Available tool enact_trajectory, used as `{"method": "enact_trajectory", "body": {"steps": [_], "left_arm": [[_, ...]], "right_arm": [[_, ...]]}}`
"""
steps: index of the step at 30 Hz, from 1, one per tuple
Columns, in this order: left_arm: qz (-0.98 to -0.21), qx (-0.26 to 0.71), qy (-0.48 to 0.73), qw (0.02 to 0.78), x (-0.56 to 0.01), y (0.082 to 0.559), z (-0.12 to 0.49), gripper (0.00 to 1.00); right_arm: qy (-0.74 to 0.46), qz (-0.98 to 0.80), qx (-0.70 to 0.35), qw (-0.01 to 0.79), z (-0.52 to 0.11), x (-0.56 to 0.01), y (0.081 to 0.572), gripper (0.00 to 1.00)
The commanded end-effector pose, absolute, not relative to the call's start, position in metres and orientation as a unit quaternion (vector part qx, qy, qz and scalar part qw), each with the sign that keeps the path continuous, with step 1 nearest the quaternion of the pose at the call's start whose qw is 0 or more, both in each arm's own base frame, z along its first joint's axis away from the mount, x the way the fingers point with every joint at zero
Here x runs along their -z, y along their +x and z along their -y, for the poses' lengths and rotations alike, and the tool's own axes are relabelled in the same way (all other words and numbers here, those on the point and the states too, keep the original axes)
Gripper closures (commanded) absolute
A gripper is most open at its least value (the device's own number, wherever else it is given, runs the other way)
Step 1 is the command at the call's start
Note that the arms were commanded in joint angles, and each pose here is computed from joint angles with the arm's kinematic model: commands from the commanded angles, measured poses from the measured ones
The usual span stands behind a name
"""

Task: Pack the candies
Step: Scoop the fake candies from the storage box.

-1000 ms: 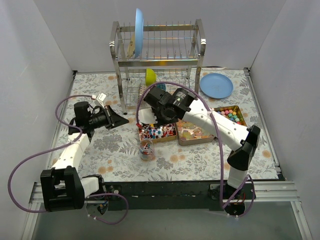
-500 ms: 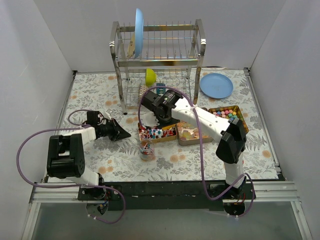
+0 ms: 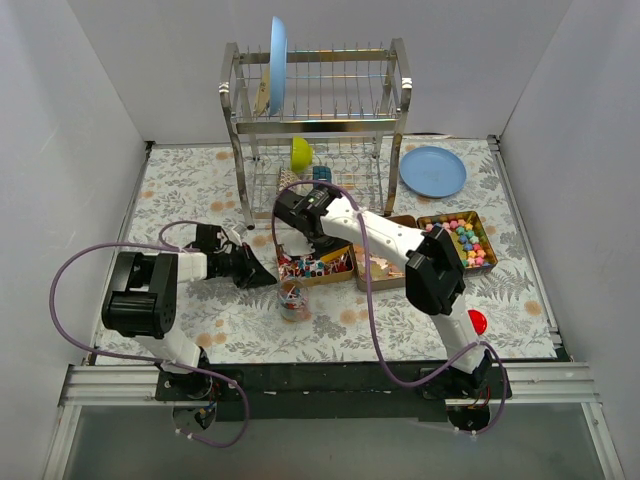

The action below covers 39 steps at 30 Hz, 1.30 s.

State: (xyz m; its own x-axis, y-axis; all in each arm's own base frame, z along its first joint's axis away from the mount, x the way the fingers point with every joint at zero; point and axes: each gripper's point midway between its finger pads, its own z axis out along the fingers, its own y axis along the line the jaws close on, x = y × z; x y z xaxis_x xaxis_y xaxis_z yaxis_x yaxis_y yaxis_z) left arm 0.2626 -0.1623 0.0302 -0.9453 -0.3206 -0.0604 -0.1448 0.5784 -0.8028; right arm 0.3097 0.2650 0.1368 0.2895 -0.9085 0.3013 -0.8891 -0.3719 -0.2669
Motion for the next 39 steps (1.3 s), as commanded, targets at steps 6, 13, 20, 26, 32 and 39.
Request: {"method": "enact_trajectory", "body": {"steps": [6,13,20,26,32,39], "left_arm": [[-0.876,0.458,-0.124,0.085,-0.028,0.262,0.178,1.00],[-0.870,0.472,-0.119,0.083,-0.030,0.274,0.184,1.00],[-0.869,0.473,-0.113,0.088,-0.031,0.285,0.186,1.00],[-0.873,0.471,-0.103,0.078,-0.034,0.285,0.186,1.00],[-0.878,0.468,-0.065,0.075,-0.046,0.281,0.183,0.98],[-0.885,0.460,-0.038,0.061,-0.068,0.269,0.177,0.73]], "right_arm": [[-0.814,-0.541,0.211,0.019,-0.292,-0.120,0.318,0.99],[-0.826,-0.534,0.180,0.013,-0.316,-0.097,0.305,0.99],[-0.828,-0.543,0.140,0.015,-0.330,-0.071,0.295,0.99],[-0.769,-0.636,0.053,0.040,-0.342,-0.055,0.303,0.99],[-0.736,-0.673,-0.031,0.065,-0.342,-0.063,0.317,0.99],[-0.740,-0.654,-0.078,0.136,-0.349,-0.074,0.312,0.99]]}}
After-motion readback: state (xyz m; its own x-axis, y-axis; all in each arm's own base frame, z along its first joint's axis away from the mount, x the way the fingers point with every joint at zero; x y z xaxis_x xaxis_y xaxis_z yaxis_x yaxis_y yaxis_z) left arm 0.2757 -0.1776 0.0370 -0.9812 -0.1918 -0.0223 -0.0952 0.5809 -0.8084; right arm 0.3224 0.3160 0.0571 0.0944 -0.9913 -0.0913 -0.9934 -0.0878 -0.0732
